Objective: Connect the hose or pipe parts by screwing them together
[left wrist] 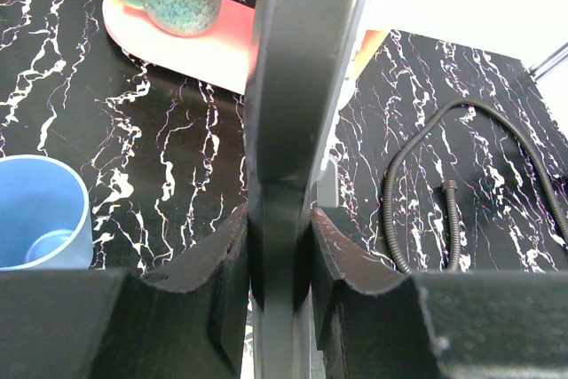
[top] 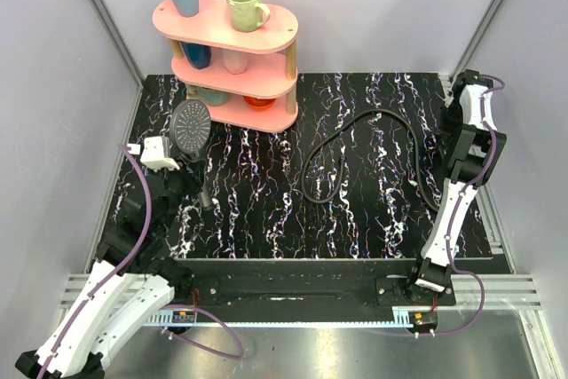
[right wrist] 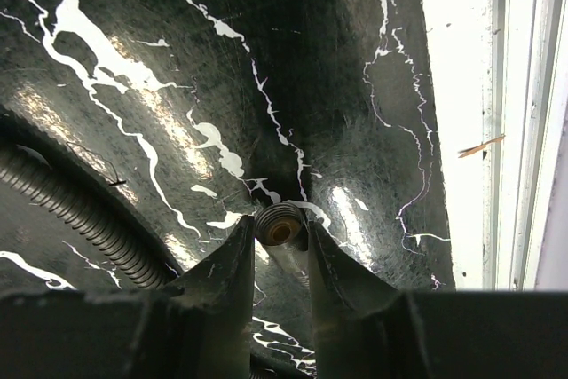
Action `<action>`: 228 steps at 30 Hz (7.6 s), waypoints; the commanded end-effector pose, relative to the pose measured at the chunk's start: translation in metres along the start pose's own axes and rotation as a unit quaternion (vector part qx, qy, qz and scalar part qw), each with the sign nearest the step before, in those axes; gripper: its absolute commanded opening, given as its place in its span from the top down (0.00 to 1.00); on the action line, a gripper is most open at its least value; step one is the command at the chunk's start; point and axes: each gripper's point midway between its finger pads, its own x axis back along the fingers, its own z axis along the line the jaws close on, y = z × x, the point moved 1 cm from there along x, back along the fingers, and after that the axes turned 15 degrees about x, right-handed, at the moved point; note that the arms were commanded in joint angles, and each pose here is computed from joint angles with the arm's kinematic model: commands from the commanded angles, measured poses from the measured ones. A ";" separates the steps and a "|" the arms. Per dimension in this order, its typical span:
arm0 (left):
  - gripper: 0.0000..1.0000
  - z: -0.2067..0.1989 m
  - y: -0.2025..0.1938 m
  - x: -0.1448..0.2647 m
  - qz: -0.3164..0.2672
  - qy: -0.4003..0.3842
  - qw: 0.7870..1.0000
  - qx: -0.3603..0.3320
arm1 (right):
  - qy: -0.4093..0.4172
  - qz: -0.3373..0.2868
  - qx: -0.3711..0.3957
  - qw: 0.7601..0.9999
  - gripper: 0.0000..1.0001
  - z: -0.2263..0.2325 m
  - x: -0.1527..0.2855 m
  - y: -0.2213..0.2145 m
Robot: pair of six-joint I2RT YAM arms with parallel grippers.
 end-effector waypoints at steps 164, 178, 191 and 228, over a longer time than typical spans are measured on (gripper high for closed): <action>0.56 -0.061 -0.034 -0.002 0.101 -0.130 0.974 0.157 | 0.398 -0.519 0.432 0.621 1.00 0.555 0.329 -0.247; 1.00 -0.064 -0.041 0.000 0.114 -0.146 0.971 0.152 | 0.410 -0.514 0.429 0.619 0.99 0.545 0.334 -0.242; 1.00 -0.061 -0.008 -0.014 0.054 -0.106 0.984 0.130 | 0.376 -0.485 0.387 0.688 0.15 0.497 0.288 -0.244; 1.00 -0.039 0.013 -0.015 0.006 -0.071 0.997 0.043 | 0.265 -0.328 0.364 0.830 0.61 0.457 0.069 -0.226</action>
